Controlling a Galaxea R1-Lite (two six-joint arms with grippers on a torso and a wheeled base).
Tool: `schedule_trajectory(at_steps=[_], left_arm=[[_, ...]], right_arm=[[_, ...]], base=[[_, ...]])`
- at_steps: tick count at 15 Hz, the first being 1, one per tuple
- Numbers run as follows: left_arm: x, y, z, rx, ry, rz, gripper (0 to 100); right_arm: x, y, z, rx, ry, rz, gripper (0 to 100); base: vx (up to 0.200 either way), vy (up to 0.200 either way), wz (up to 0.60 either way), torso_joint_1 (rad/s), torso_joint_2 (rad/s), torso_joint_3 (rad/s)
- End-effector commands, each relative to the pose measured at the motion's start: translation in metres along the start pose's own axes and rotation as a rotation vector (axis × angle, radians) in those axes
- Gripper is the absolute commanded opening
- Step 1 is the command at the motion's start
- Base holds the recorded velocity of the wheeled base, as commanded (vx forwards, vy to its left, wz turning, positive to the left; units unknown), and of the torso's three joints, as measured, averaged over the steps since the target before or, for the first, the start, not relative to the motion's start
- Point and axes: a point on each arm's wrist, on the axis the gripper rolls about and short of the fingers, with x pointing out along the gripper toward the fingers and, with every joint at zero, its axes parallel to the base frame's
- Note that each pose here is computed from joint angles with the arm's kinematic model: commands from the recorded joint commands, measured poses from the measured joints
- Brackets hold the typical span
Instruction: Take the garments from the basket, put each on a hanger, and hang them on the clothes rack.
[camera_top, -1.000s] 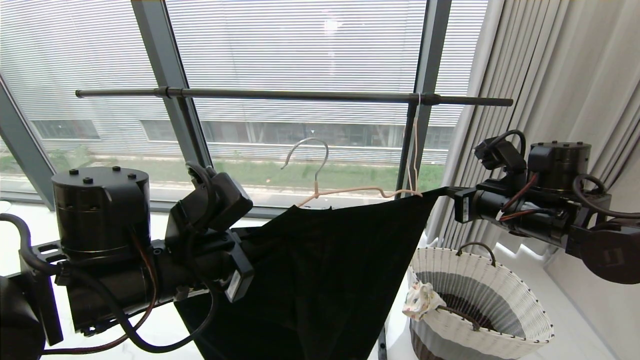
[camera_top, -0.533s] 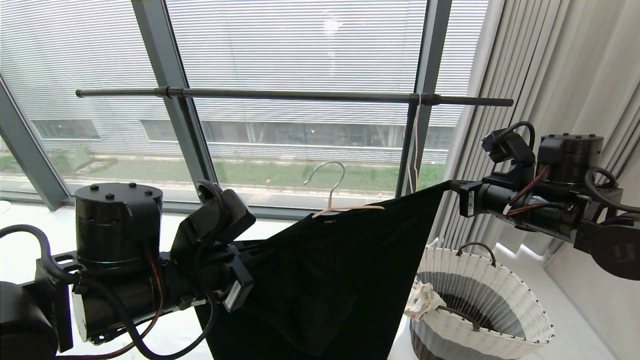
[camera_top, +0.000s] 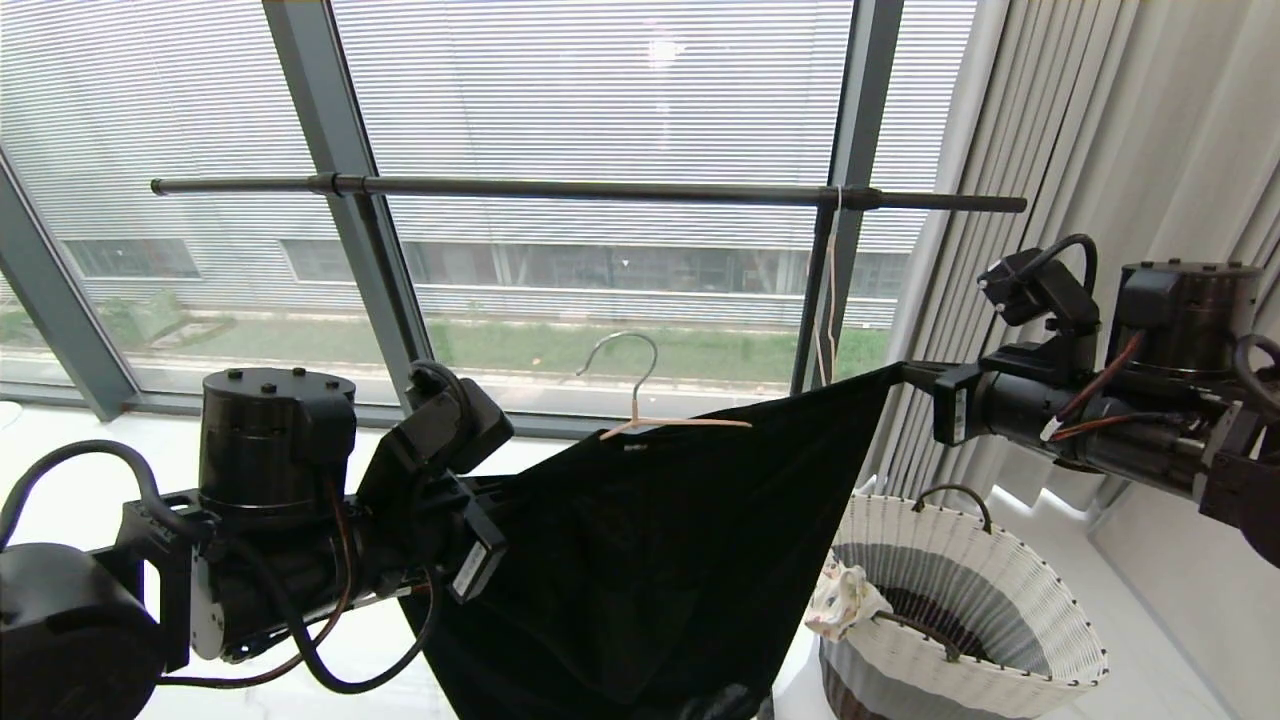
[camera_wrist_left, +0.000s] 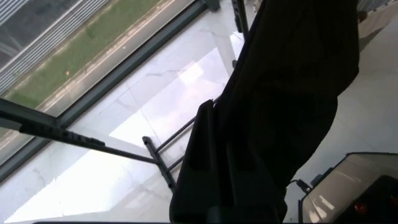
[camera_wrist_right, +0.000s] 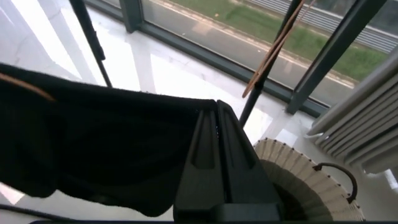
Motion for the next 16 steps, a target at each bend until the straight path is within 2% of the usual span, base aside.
schedule_trajectory(at_steps=[1,4,10,12,16], left_arm=[[0.010,0.011,0.000,-0.018,0.016,0.030,0],[0.016,0.018,-0.001,-0.022,0.055,0.106,0],[0.020,0.023,0.007,-0.017,0.034,0.125,0],[0.022,0.028,0.008,-0.022,0.044,0.166,0],[0.023,0.032,0.009,-0.023,0.048,0.185,0]], right_arm=[[-0.021,0.012,0.000,-0.022,-0.013,0.052,0],[-0.035,0.038,-0.009,-0.069,-0.001,0.148,0],[-0.028,0.088,-0.026,-0.169,0.053,0.329,0],[-0.026,0.101,-0.033,-0.222,0.064,0.379,0],[-0.015,0.128,-0.047,-0.289,0.066,0.464,0]], base=[[0.000,0.000,0.00,0.000,0.00,0.000],[0.000,0.000,0.00,0.000,0.00,0.000],[0.000,0.000,0.00,0.000,0.00,0.000],[0.000,0.000,0.00,0.000,0.00,0.000],[0.000,0.000,0.00,0.000,0.00,0.000]])
